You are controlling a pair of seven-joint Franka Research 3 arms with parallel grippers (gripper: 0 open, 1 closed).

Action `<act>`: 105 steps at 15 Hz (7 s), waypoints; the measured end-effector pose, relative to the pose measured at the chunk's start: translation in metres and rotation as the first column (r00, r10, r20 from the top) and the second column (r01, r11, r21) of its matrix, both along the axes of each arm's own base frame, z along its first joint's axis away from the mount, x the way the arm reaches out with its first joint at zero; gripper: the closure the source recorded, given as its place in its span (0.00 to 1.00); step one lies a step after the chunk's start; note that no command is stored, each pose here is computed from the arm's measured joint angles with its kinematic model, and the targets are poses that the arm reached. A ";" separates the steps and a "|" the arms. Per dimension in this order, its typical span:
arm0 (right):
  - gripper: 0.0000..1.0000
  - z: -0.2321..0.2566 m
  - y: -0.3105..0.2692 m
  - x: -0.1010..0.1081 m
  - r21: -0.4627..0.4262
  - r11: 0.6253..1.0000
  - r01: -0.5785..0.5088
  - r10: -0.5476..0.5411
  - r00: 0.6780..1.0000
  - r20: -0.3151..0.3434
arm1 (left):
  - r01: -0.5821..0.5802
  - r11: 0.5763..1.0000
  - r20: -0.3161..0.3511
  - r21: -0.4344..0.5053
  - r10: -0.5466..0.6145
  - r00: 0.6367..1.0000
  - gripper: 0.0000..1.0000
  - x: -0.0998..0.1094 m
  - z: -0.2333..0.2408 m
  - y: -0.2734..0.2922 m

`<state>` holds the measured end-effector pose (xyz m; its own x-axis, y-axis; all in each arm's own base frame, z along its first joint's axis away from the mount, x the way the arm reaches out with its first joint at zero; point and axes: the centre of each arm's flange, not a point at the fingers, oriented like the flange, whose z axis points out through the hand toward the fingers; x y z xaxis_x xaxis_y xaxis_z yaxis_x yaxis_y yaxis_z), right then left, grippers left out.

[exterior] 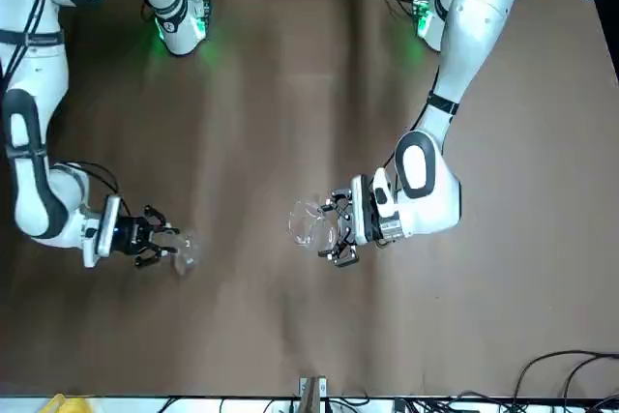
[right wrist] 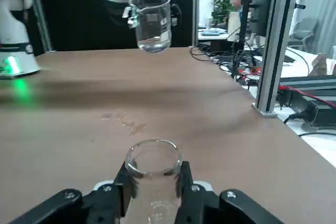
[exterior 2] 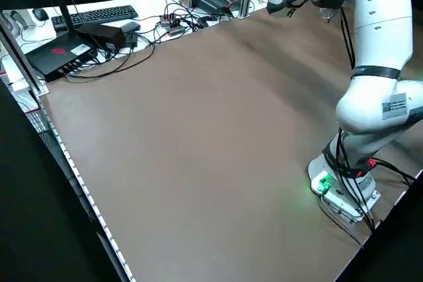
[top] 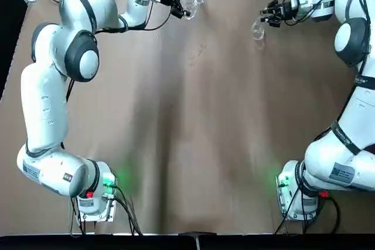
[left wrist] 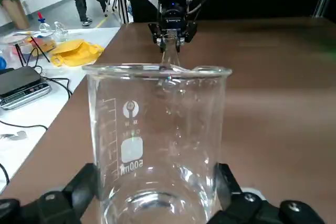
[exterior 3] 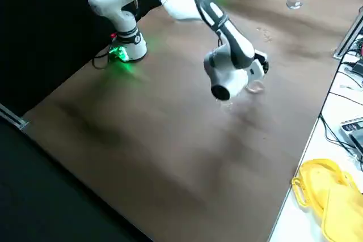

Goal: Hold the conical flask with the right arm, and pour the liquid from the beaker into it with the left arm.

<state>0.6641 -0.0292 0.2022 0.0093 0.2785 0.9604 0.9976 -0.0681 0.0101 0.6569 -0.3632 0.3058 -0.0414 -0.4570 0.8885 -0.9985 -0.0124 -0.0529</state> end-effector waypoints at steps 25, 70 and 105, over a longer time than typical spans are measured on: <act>0.61 -0.006 0.270 -0.093 0.028 0.970 0.243 -0.242 0.970 -0.028 | 0.003 0.965 0.073 0.262 -0.023 0.997 0.04 -0.023 0.014 -0.047; 0.61 0.001 0.359 -0.111 -0.037 0.941 0.337 -0.339 0.937 -0.085 | 0.052 0.838 0.173 0.543 -0.173 0.970 0.04 -0.032 0.030 -0.060; 0.61 -0.001 0.359 -0.111 -0.044 0.939 0.341 -0.343 0.935 -0.086 | 0.006 0.729 0.220 0.684 -0.214 0.952 0.04 -0.056 0.057 -0.090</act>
